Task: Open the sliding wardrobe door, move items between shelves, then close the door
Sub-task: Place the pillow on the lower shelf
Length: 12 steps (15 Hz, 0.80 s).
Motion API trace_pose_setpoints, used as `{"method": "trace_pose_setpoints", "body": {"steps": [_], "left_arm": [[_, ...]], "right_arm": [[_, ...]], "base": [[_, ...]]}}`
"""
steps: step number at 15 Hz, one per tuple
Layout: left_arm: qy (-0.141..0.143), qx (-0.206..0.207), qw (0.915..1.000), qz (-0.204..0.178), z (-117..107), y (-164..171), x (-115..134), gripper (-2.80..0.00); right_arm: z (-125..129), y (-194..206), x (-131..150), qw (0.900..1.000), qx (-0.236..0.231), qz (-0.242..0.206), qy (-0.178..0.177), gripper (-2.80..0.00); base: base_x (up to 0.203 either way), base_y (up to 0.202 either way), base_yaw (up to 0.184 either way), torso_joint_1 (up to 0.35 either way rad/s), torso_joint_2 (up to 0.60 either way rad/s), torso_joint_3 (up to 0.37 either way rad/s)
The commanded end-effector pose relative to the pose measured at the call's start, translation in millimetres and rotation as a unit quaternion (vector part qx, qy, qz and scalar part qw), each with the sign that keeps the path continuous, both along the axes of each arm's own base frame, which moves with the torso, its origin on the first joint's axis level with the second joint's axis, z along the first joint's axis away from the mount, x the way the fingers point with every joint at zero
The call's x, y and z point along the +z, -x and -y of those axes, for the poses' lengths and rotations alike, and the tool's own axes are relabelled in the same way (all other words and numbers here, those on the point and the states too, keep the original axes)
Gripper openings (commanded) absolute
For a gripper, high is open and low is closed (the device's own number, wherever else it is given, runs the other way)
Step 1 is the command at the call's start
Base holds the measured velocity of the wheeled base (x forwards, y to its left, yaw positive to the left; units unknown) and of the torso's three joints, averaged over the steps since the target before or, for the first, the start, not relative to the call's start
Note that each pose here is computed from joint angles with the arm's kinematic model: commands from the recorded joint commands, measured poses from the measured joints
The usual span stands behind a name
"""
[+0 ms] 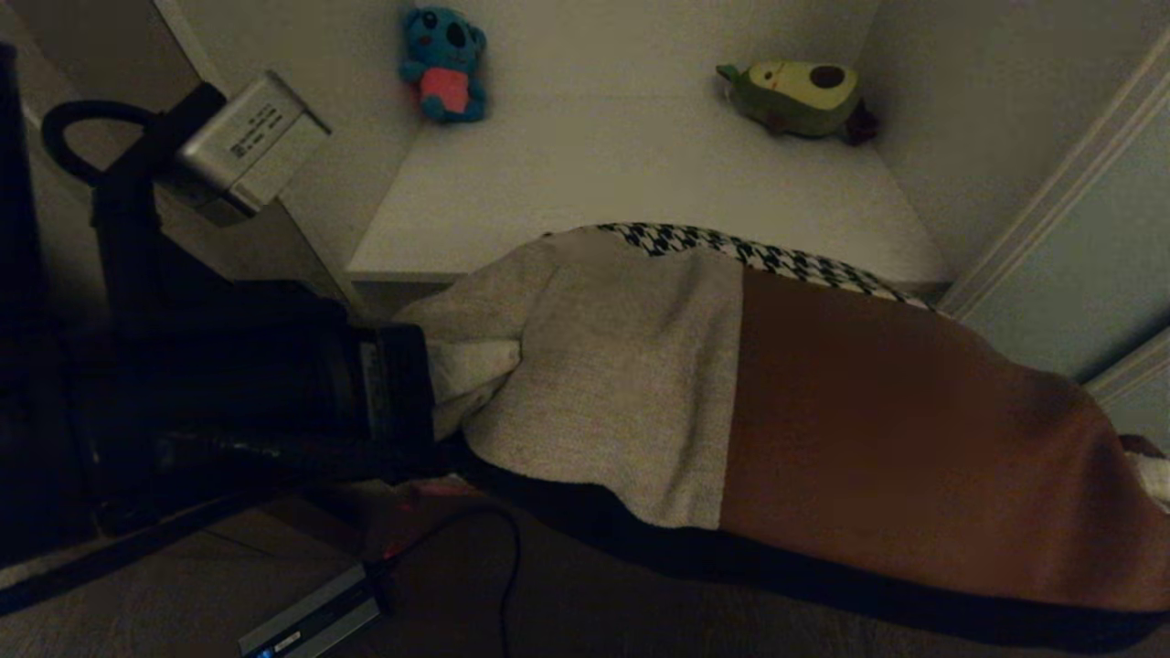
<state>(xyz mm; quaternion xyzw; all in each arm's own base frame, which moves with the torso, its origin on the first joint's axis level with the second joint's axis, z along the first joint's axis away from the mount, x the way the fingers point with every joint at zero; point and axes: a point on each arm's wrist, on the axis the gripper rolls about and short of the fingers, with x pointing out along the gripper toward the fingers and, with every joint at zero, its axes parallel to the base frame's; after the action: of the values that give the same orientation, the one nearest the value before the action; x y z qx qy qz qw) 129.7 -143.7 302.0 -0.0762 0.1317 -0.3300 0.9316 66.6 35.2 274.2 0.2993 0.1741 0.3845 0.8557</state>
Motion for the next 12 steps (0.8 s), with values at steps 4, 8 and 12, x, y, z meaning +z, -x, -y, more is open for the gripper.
{"method": "trace_pose_setpoints", "body": {"steps": [4,8,12], "left_arm": [[-0.010,0.004,0.9993,-0.035,4,-3,-18,-2.80],[-0.005,0.004,0.9968,-0.080,17,-8,-32,-2.80],[0.008,-0.006,0.9961,-0.088,18,-1,-30,-2.80]], "right_arm": [[0,1,-7,1.000,0.008,-0.008,0.001,-2.80],[-1,-3,-9,1.000,0.008,-0.016,0.003,-2.80],[0,0,-20,1.000,0.008,-0.029,0.005,-2.80]], "base": [[0.000,0.000,0.000,0.000,0.00,0.000],[0.000,0.000,0.000,0.000,0.00,0.000],[0.000,0.000,0.000,0.000,0.00,0.000]]}}
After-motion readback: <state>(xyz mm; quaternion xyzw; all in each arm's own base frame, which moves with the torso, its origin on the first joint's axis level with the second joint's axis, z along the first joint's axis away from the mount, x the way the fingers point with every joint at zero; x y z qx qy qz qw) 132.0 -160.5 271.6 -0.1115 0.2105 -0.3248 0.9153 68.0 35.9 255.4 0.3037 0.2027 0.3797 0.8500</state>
